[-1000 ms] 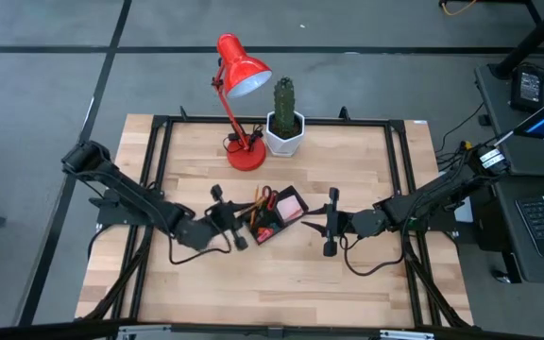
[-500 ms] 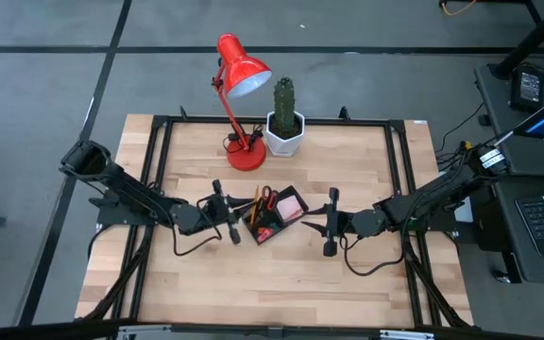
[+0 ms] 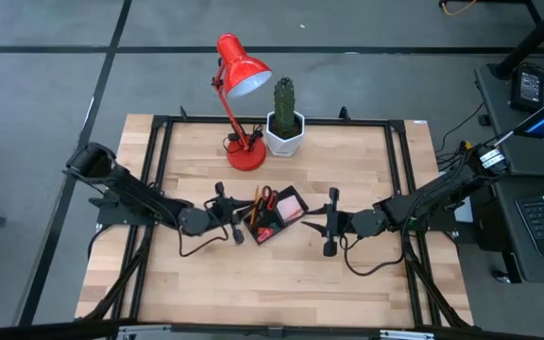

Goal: Pick and place office supplies into organizer
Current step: Put the orange pencil into the black desk organizer, then return to Home Position

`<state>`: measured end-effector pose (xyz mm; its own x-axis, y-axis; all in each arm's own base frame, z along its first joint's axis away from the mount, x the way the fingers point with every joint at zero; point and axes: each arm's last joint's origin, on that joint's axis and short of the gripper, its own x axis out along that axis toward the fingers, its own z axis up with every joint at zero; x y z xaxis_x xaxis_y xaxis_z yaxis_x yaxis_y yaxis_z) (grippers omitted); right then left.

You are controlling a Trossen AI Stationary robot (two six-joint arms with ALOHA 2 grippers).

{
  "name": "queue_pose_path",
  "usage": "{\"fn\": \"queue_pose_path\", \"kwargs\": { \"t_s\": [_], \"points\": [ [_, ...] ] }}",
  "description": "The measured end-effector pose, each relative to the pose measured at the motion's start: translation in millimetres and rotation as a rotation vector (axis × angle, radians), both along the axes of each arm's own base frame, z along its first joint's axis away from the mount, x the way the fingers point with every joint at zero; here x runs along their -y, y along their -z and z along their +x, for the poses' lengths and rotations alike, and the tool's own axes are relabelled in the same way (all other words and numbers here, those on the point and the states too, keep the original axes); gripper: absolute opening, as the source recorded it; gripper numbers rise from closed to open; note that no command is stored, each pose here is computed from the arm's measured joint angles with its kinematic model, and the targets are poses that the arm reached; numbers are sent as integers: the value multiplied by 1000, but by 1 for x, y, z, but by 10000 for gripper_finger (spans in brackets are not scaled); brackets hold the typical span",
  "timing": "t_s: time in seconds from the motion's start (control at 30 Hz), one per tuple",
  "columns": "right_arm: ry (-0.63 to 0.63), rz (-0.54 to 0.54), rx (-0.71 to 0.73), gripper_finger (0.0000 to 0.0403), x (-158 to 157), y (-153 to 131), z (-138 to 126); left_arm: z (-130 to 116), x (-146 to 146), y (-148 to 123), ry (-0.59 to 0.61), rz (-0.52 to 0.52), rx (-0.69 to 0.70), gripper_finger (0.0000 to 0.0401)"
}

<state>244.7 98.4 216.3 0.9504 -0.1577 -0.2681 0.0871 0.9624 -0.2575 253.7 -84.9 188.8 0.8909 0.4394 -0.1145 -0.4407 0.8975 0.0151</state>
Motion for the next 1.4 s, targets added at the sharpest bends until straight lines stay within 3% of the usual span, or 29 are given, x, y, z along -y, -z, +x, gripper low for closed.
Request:
{"fn": "queue_pose_path", "kwargs": {
  "t_s": [0.27,0.63,1.03,1.17,1.4],
  "points": [
    [0,0,0,108,0,0,0,9,-4,22,-34,-44,-30,24],
    [0,-2,-4,108,0,0,0,9,-2,27,-36,-96,-22,25],
    [0,-2,-4,108,0,0,0,9,-3,28,-59,-115,-24,81],
    [0,-1,-4,108,0,0,0,7,-2,18,-38,-77,-11,90],
    [-6,-14,23,108,0,-3,1,-7,0,-22,54,18,65,77]
  ]
}}
